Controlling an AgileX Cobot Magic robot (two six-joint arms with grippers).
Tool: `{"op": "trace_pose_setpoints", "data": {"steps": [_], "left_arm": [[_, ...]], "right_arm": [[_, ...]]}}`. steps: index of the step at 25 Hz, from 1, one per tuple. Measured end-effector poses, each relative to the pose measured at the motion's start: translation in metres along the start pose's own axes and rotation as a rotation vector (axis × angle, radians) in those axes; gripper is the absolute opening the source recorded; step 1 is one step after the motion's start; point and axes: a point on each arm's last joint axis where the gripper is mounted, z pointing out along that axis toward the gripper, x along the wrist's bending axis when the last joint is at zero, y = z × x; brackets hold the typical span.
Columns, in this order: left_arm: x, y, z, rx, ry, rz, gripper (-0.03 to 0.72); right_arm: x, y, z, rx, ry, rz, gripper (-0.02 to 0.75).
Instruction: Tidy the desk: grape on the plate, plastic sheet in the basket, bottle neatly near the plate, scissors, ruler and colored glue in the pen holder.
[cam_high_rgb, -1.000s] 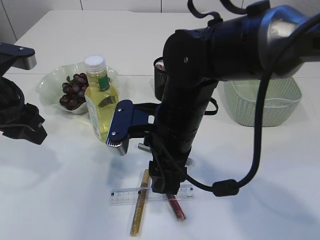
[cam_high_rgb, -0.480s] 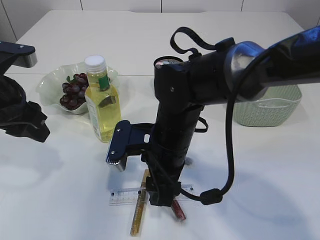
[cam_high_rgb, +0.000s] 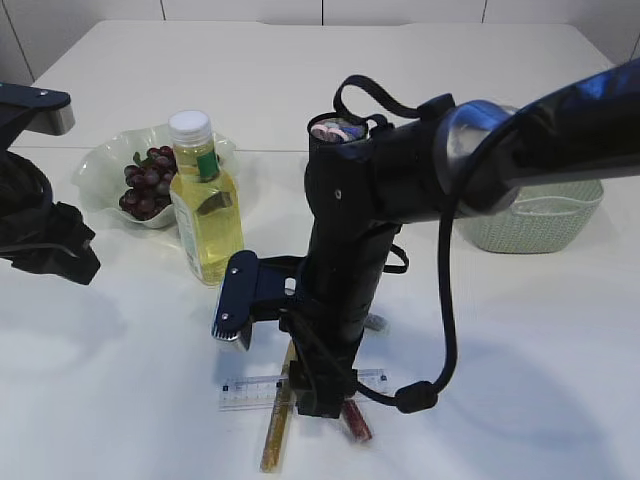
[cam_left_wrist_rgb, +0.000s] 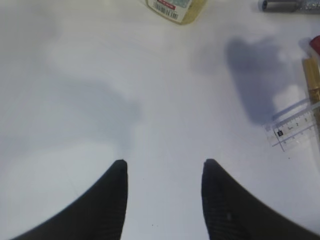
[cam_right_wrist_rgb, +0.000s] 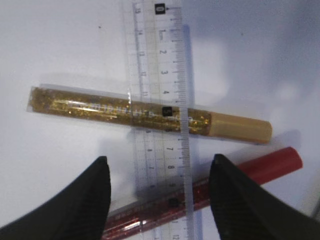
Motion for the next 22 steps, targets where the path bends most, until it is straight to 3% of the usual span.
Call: {"op": "trace_pose_setpoints", "data": {"steps": [22], "left_arm": [[0.0,0.001,0.0,-0.006,-0.001,-0.002,0.35]], "right_arm": [[-0.001,-0.003,0.019,0.022,0.027,0.009,0.491]]}}
